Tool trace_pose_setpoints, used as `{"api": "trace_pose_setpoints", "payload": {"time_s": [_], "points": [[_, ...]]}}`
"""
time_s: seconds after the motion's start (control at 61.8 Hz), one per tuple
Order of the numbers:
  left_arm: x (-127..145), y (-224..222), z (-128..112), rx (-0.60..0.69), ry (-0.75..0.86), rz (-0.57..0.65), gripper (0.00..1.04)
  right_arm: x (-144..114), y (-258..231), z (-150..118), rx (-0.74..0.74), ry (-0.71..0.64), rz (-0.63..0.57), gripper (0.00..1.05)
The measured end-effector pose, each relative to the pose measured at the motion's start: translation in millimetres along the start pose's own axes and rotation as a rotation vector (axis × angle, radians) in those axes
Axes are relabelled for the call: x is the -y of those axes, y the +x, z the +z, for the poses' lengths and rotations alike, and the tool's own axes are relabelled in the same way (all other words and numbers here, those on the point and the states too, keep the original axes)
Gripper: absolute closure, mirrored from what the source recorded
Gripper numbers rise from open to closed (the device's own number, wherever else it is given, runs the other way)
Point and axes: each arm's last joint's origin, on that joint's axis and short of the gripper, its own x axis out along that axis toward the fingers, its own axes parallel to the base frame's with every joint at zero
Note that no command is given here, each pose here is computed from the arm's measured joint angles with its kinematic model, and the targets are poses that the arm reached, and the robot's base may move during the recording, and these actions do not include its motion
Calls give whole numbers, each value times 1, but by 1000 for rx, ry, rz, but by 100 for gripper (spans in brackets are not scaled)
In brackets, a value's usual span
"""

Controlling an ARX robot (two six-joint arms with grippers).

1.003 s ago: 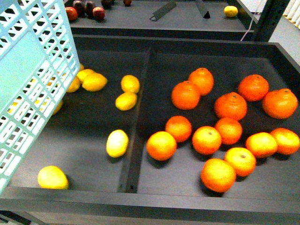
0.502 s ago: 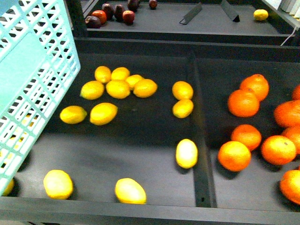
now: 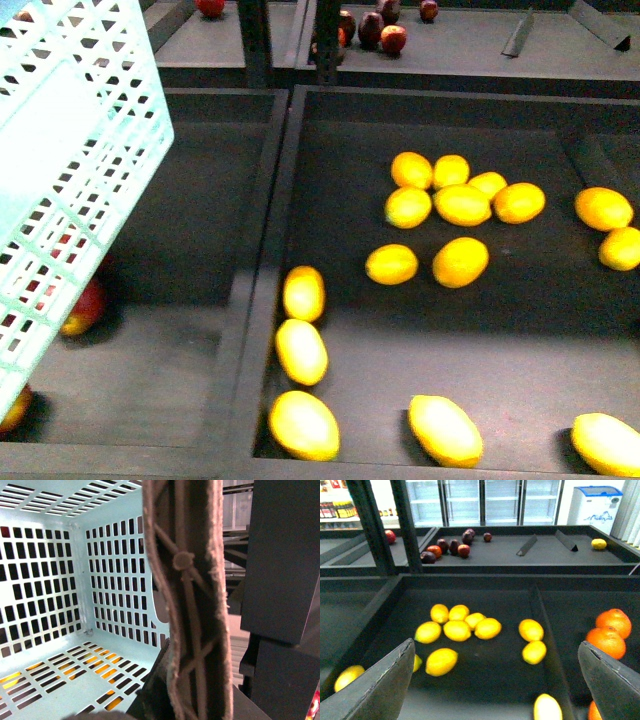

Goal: Pick lemon and mango into basket

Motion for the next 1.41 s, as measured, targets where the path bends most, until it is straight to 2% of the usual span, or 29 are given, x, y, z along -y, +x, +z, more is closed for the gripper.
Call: {"api": "trace_pose_setpoints", "payload": {"time_s": [0.534, 0.631, 0.664, 0.728, 0.825, 0.987, 1.117, 1.246, 1.408], "points": [[-1, 1, 2, 20, 3, 9, 100, 0, 0, 0, 1, 0, 9, 9], [2, 7, 0, -107, 154, 62, 100, 0, 0, 0, 1, 0, 3, 9], [7, 14, -5, -161, 257, 48, 100, 0, 0, 0, 1, 0, 3, 9], [14, 28, -17, -236, 358, 22, 100, 0, 0, 0, 1, 0, 4, 9], [18, 65, -45, -336, 402, 8, 100, 0, 0, 0, 1, 0, 3, 9], [38, 89, -123, -585, 476, -53, 100, 0, 0, 0, 1, 0, 3, 9], [37, 87, -164, -697, 535, -66, 100, 0, 0, 0, 1, 0, 3, 9], [35, 82, -180, -746, 572, -69, 100, 0, 0, 0, 1, 0, 3, 9], [35, 80, -183, -759, 575, -72, 100, 0, 0, 0, 1, 0, 3, 9]]}}
